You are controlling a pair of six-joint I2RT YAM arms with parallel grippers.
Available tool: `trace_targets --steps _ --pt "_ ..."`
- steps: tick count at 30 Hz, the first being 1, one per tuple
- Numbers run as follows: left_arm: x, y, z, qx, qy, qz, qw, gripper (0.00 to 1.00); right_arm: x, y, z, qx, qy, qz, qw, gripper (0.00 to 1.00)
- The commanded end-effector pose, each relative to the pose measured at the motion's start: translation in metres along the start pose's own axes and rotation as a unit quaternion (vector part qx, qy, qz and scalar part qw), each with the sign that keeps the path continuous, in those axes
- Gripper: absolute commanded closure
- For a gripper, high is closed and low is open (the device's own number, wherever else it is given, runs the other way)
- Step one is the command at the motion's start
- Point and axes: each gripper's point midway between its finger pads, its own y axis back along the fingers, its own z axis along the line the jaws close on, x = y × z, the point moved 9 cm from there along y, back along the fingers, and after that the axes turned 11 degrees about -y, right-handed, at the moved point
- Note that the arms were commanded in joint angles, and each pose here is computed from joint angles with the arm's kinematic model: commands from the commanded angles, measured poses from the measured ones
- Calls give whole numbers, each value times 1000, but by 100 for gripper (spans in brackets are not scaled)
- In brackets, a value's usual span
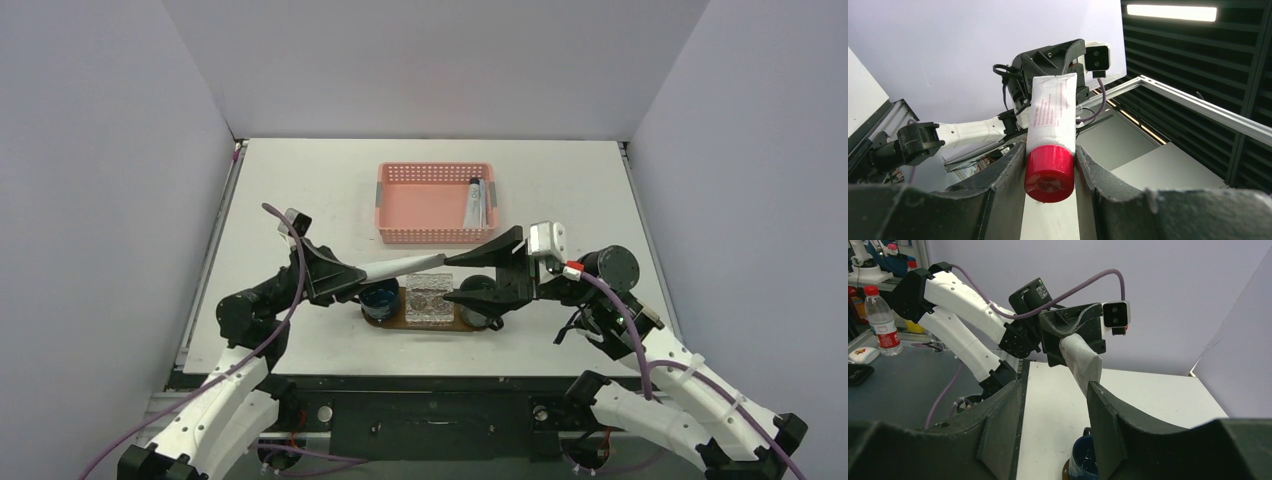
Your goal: Prepare toiletry sets of a toothbrush and toothpaste on the tray
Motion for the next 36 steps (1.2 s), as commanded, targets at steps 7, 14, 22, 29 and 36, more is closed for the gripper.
trace_targets --steps 7,14,22,29,36 --pt "7 4 -25 51 -45 -2 998 100 -51 8 22 -19 93 -70 993 53" --pt "9 5 -28 56 -54 0 997 100 -54 11 23 -11 99 -69 993 53" --pt "11 4 -35 67 -63 7 996 100 -50 -8 11 -21 79 -66 994 54" --pt "13 5 -39 74 -67 8 995 100 -49 -22 7 -35 76 -64 994 54" --pt "14 5 -43 79 -71 12 994 100 -46 -31 6 -45 74 -61 994 59"
